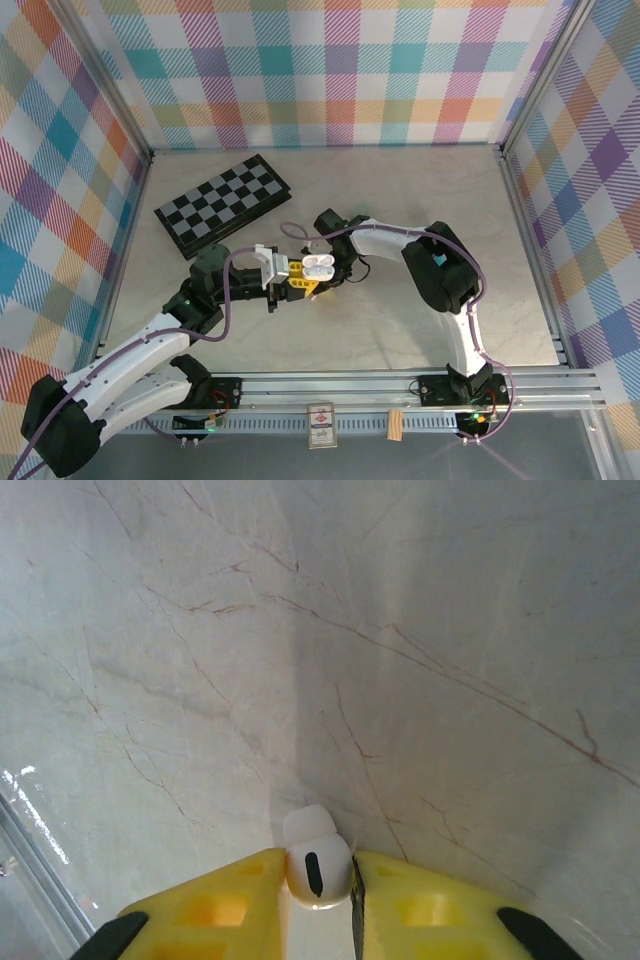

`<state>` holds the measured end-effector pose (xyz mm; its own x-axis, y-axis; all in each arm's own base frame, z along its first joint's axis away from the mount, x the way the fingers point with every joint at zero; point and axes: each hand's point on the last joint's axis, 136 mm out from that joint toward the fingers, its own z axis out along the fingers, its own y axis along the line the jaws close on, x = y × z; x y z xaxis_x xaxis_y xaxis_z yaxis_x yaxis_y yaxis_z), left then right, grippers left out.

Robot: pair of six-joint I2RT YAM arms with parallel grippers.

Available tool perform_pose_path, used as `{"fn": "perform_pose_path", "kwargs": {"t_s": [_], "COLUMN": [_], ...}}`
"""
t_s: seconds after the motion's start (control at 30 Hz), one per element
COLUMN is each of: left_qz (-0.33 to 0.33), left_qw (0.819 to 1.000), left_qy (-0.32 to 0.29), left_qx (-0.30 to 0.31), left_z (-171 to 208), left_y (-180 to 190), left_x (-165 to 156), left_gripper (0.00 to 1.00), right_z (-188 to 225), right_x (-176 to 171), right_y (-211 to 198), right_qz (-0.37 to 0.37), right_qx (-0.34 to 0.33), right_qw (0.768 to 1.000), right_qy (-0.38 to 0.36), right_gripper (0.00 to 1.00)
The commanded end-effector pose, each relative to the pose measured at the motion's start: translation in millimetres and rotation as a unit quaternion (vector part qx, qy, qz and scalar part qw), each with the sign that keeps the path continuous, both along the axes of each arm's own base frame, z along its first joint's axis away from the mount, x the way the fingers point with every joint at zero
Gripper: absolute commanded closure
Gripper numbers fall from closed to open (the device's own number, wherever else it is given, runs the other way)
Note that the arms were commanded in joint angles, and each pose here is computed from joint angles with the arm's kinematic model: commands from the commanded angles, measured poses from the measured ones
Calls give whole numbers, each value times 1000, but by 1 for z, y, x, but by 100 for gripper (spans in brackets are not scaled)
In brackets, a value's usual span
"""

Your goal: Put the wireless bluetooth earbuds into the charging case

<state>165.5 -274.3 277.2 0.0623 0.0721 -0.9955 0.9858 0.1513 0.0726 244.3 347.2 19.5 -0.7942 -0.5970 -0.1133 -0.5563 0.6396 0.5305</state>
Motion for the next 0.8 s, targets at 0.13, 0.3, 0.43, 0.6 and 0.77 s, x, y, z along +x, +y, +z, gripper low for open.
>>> {"fn": "perform_pose_path", "kwargs": {"t_s": [0.13,0.3,0.43,0.6,0.77], "left_qz": [-2,10,16,29,36], "left_qw": [1000,1000,999,999,999], "left_qy": [-25,-26,-29,-22,-13], "left_qx": [-8,-7,-12,-14,-12], "left_z": [2,-2,-2,-6,-12], "left_y": [2,4,4,6,7], "left_x": [-4,-1,1,5,8], "left_gripper": [92,93,93,94,94], "right_z": [-12,13,33,63,97], "right_x": [3,18,28,42,59], "right_y": [-10,-17,-25,-39,-66], "right_qz": [5,1,-3,-31,-54], "right_qx": [-53,-49,-48,-34,-45], "right_qw": [997,991,982,972,950], "right_qy": [-50,-125,-182,-230,-305], "right_gripper": [82,83,83,82,82]}}
